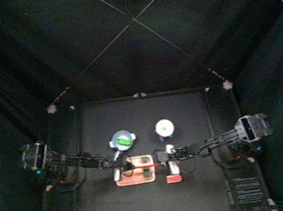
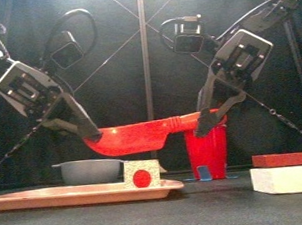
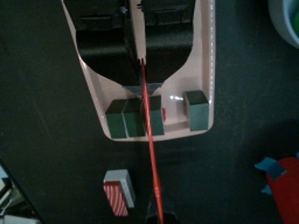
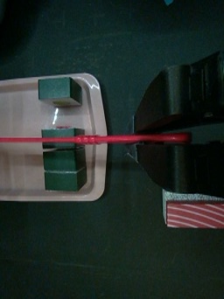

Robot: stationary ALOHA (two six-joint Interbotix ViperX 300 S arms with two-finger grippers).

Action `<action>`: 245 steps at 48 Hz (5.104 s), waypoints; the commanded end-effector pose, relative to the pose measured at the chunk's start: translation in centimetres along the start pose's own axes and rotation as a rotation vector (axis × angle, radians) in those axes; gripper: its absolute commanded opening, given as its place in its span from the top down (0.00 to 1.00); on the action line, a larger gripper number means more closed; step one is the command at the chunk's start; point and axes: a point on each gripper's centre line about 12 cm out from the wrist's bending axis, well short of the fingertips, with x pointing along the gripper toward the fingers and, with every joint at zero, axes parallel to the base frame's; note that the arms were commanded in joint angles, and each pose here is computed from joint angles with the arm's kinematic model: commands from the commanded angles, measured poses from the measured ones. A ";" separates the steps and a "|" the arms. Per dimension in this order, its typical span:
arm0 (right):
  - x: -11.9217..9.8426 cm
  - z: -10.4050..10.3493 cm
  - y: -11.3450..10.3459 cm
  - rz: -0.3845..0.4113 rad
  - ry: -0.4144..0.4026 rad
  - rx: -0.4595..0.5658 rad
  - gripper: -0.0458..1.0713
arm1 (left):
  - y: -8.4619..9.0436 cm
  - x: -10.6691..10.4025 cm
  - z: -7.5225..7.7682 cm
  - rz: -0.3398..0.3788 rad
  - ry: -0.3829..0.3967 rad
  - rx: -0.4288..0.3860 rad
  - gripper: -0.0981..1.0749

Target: Cut sushi roll

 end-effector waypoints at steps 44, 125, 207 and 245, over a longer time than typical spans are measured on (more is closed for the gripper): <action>-0.1 0.3 0.4 0.009 -0.025 0.020 0.64 | -0.7 0.3 2.1 -0.023 -0.071 0.021 0.66; 3.4 -2.6 0.0 -0.007 0.093 0.057 0.64 | -0.4 2.7 -2.1 -0.005 0.090 -0.015 0.66; 3.0 -1.3 -2.8 -0.059 0.053 0.111 0.64 | 1.2 2.6 -0.7 0.035 0.055 -0.026 0.66; -0.3 1.3 -1.5 -0.030 -0.056 0.048 0.64 | 0.3 1.2 2.3 0.005 -0.047 0.018 0.66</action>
